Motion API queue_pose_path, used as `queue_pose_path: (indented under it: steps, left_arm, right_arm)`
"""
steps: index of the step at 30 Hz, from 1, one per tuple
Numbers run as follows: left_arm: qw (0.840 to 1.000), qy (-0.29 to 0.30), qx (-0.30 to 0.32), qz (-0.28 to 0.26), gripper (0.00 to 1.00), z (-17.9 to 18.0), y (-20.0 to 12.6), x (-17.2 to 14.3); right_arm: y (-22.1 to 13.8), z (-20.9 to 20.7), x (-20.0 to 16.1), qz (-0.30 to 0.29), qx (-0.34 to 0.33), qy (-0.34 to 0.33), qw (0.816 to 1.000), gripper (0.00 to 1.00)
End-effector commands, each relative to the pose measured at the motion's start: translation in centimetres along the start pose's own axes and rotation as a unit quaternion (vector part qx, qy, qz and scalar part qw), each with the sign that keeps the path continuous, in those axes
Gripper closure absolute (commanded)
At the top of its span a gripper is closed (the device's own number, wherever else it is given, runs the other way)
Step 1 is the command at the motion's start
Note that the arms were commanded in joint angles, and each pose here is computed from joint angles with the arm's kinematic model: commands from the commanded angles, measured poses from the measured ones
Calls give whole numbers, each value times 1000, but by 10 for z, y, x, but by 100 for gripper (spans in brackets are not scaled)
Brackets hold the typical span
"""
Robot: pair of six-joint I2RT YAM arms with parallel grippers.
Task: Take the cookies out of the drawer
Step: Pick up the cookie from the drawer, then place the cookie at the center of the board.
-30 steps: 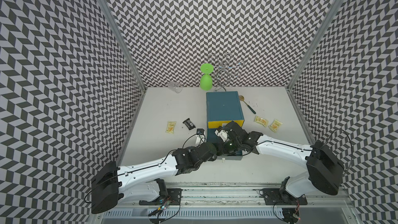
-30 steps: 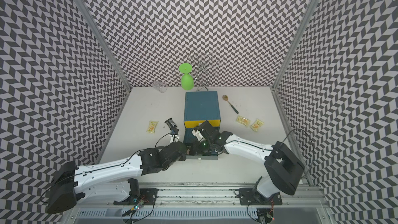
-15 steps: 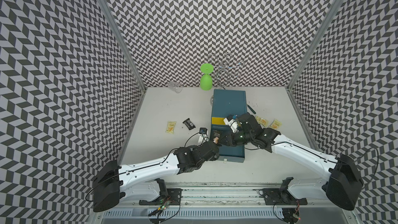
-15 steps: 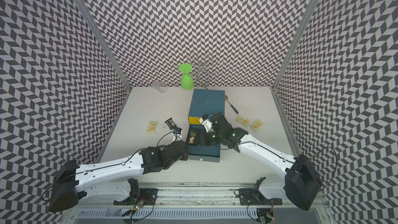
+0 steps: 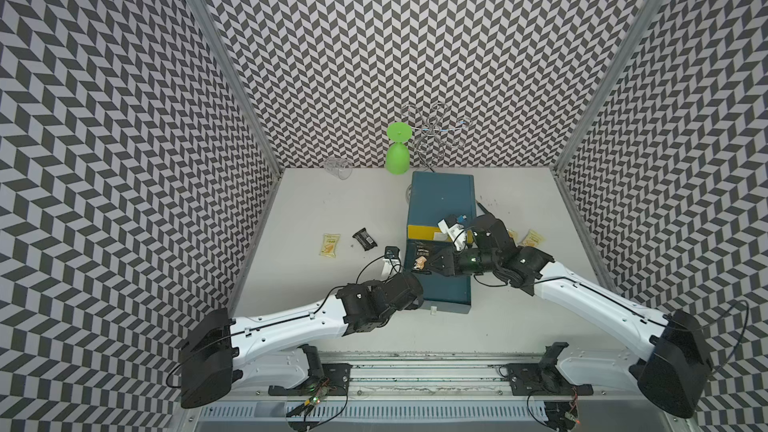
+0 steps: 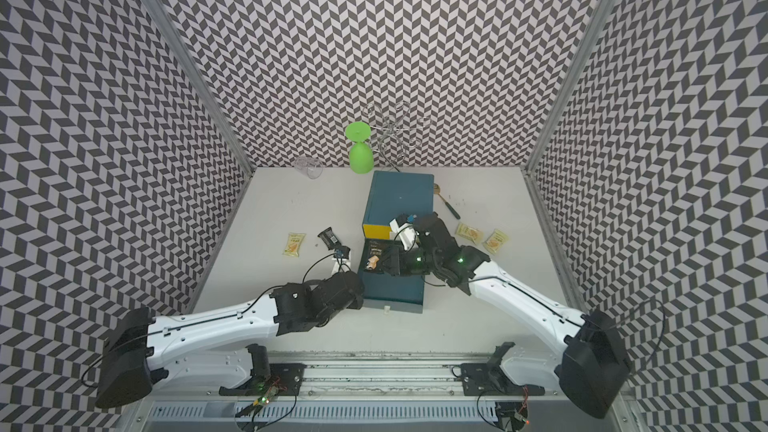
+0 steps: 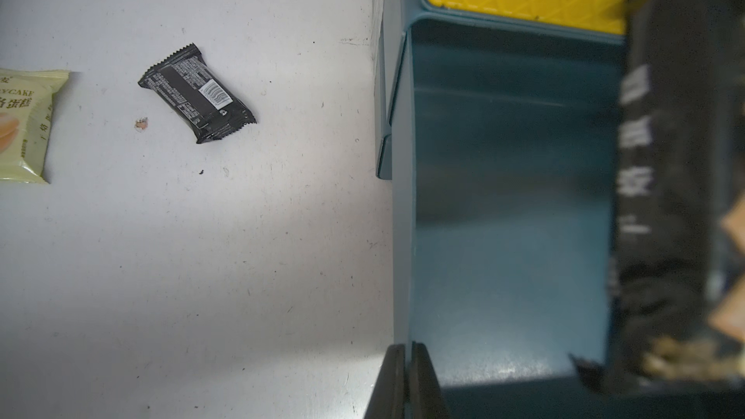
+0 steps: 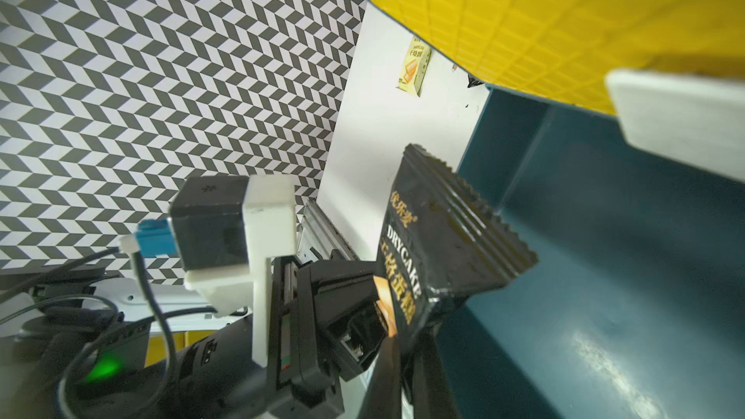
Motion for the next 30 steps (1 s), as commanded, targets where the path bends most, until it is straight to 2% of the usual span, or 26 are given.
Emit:
queue_pose_path:
  steps: [1,8,12,16,21,25,30]
  left_arm:
    - [999,-28,-9,-37,93,-7,-3,19]
    - [998,-35,-7,-44,93,-2,1,25]
    - [998,-35,-6,-43,93,-1,4,27]
    - [998,-38,-8,-43,93,0,7,27]
    - [998,-39,-23,-46,93,-2,7,28]
    - [998,-36,-33,-46,93,-5,8,29]
    - [997,-34,-43,-48,93,-9,8,32]
  right_arm:
    - [-25,6,11,-29,2,-18,999,100]
    - [-87,-19,37,-111,-35,-10,993,100]
    - [-122,-51,57,-150,-68,14,986,100]
    - [-146,-102,76,-195,-111,60,973,100]
    - [-156,-182,99,-233,-135,122,955,100]
    - [-140,-243,108,-208,-125,178,954,100]
    - [-132,-298,109,-220,-164,220,936,100]
Point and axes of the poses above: each gripper's point midway between its finger pads, its own y axis out along the fingers, its own z axis along the line the jaws close on, x = y × z, the point moved 5 cm from there along -y, back along the fingers, and after that the axes turned 6 degrees about -y, right-handed, at the moved point
